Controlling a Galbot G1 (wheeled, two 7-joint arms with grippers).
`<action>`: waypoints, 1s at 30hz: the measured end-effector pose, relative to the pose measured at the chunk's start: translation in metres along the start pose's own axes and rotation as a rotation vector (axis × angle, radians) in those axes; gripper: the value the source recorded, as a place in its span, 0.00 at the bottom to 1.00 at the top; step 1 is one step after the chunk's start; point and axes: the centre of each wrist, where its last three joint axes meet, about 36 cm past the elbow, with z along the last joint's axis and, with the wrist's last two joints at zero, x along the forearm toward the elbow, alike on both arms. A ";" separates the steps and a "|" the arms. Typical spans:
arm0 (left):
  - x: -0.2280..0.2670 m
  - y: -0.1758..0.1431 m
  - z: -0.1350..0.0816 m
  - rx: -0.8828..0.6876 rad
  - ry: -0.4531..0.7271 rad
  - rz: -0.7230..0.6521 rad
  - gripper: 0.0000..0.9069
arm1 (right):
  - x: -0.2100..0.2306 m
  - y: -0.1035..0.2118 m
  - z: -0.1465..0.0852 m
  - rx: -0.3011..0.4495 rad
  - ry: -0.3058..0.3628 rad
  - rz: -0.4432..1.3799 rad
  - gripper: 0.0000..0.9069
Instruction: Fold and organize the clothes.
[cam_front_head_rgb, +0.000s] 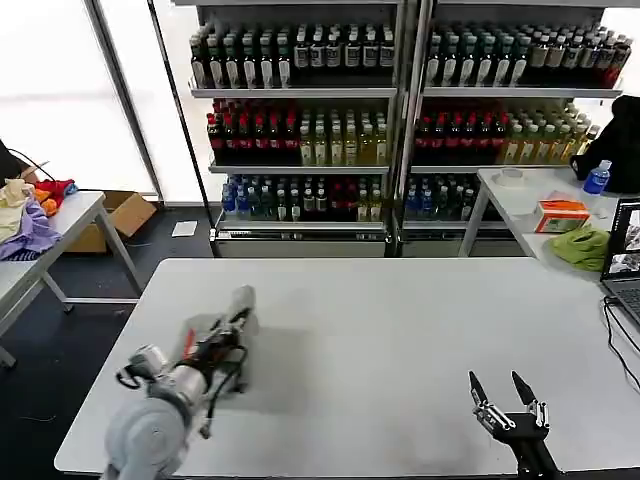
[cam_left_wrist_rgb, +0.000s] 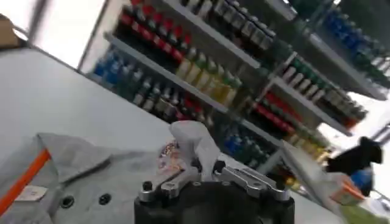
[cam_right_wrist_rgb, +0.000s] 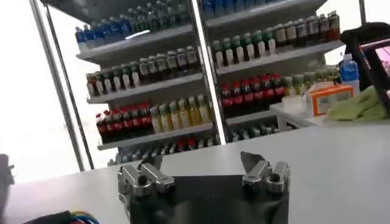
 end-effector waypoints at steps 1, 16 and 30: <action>-0.006 -0.009 0.005 0.018 0.020 0.026 1.00 | 0.000 0.001 -0.001 0.002 0.005 -0.001 1.00; -0.018 -0.075 0.023 0.166 0.130 0.260 1.00 | -0.024 0.030 -0.016 -0.026 0.126 -0.048 1.00; 0.027 -0.027 -0.002 0.155 0.008 0.186 1.00 | -0.081 0.066 -0.001 -0.148 0.221 -0.087 1.00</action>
